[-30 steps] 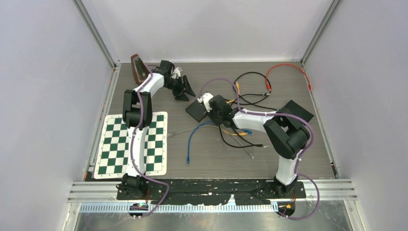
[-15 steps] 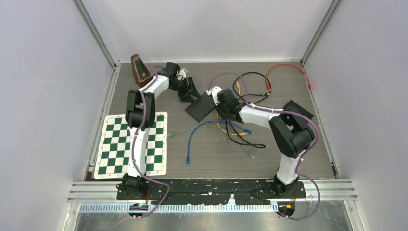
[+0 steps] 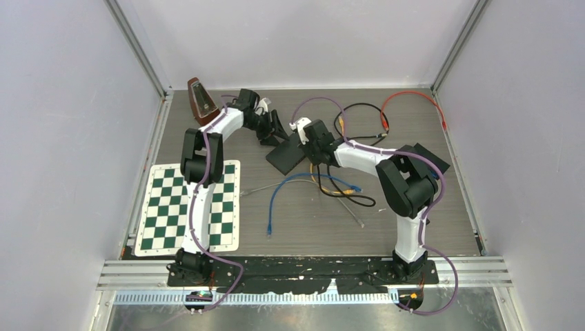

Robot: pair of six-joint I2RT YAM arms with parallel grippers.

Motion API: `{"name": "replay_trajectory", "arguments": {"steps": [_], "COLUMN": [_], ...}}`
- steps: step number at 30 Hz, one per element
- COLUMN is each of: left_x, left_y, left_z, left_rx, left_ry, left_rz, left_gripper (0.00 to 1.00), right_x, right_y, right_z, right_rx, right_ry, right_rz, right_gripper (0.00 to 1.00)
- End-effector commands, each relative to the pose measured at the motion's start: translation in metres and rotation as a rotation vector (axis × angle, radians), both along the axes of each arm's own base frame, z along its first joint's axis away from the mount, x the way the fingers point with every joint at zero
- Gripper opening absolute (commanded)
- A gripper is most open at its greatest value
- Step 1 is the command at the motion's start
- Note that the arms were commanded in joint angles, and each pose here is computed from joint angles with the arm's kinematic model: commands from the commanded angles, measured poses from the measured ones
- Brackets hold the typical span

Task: Insert the plug into the switch port
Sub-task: Insert the connector into the switch port.

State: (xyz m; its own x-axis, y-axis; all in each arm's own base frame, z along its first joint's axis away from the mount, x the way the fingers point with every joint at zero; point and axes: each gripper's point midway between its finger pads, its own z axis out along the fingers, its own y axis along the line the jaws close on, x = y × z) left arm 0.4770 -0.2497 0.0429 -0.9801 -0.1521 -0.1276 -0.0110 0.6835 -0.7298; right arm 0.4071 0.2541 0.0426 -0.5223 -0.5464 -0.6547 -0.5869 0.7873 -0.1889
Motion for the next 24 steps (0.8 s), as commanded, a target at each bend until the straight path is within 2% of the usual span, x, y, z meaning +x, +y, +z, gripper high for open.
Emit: {"name": "replay_trajectory", "arguments": {"steps": [1,15,24], "left_x": [0.006,0.009,0.007], "left_y": [-0.003,-0.004,-0.006], "left_z": [0.015,0.017,0.015], "left_rx": [-0.024,-0.024,-0.023], "left_ry": [-0.04,-0.05,-0.047], "left_rz": [-0.007,-0.005,-0.01], "left_gripper": [0.53,0.53,0.53], "right_x": [0.005,-0.026,-0.024], "right_y": [-0.009,-0.003,0.001], "right_z": [-0.001,0.004,-0.002], "right_rx": [-0.054,0.017,0.016], "right_ry": [0.022,0.08,0.106], "right_rz": [-0.054,-0.031,-0.036], "right_gripper": [0.05,0.05,0.05]}}
